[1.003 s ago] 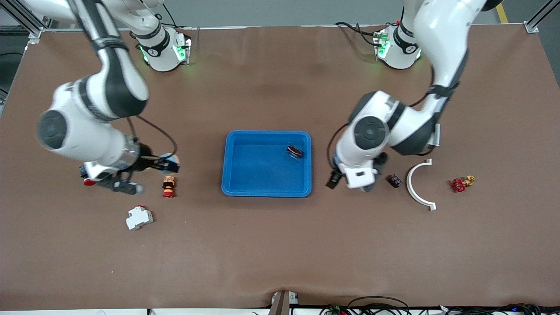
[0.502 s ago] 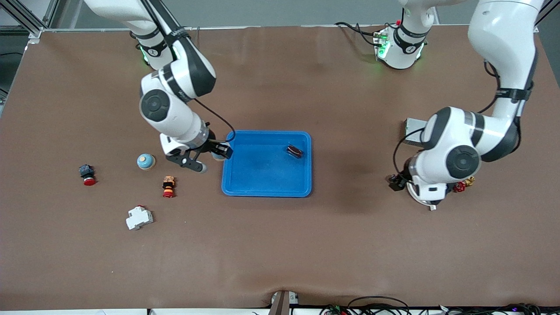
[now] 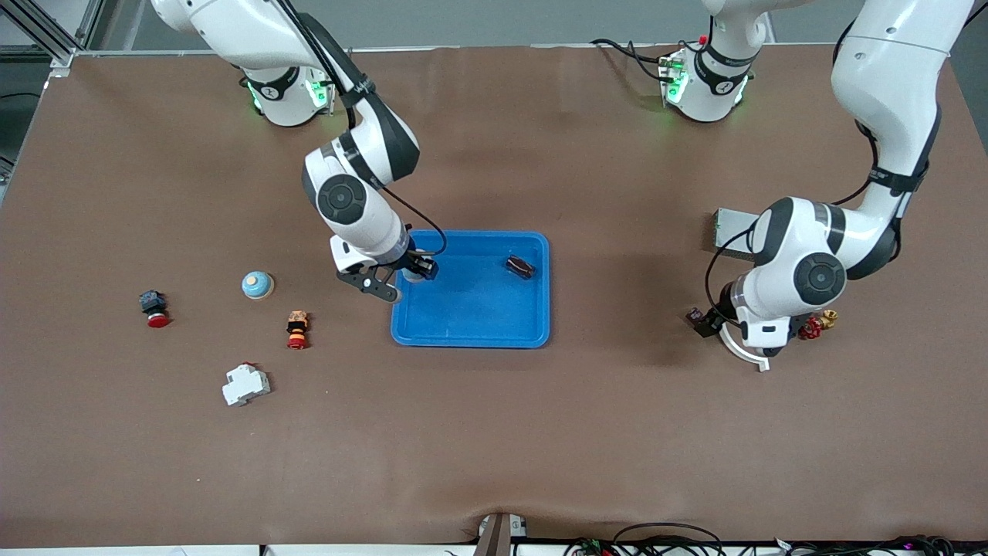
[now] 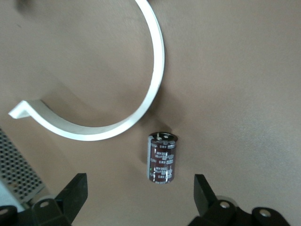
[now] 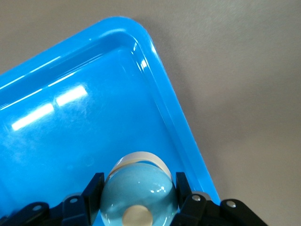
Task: Place electrolytic capacitor and blue bell in tray
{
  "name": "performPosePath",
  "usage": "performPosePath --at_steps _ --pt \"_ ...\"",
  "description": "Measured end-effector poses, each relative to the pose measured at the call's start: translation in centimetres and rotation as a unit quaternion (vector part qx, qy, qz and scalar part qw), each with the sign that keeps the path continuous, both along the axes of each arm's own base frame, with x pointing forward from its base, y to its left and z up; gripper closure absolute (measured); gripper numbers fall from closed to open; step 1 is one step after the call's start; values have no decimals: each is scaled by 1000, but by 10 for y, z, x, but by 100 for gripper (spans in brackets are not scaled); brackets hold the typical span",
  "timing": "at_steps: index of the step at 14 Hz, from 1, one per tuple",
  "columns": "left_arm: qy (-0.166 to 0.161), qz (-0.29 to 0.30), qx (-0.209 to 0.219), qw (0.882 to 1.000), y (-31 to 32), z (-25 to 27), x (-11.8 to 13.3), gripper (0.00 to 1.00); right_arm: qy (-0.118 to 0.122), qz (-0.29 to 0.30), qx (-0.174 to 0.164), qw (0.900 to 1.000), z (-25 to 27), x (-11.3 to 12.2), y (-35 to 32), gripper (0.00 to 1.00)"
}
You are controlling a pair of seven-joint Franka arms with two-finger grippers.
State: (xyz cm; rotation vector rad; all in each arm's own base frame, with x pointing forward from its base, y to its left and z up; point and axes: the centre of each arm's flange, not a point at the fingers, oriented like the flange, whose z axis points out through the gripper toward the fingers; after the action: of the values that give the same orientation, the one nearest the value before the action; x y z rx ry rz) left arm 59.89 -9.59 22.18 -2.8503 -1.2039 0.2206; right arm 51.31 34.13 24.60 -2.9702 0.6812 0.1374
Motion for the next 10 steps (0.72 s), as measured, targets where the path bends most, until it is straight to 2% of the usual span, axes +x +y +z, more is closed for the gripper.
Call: performPosePath --at_steps 1,2,4,7,10 --pt "-4 5 -3 1000 -4 -5 0 10 -3 -4 1 1000 -9 -1 3 34" --pt "-9 9 -6 1000 -7 -10 -1 10 -6 -8 2 1000 -16 -2 7 34" --pt "-17 13 -13 1000 -11 -21 -2 18 -13 -14 5 1000 -26 -7 17 34" --pt "-21 17 -19 999 -10 -35 -4 22 -15 -19 6 1000 -37 -14 27 34" --pt "-22 18 -22 999 -11 -41 -4 53 -17 -22 5 1000 -43 -19 34 34"
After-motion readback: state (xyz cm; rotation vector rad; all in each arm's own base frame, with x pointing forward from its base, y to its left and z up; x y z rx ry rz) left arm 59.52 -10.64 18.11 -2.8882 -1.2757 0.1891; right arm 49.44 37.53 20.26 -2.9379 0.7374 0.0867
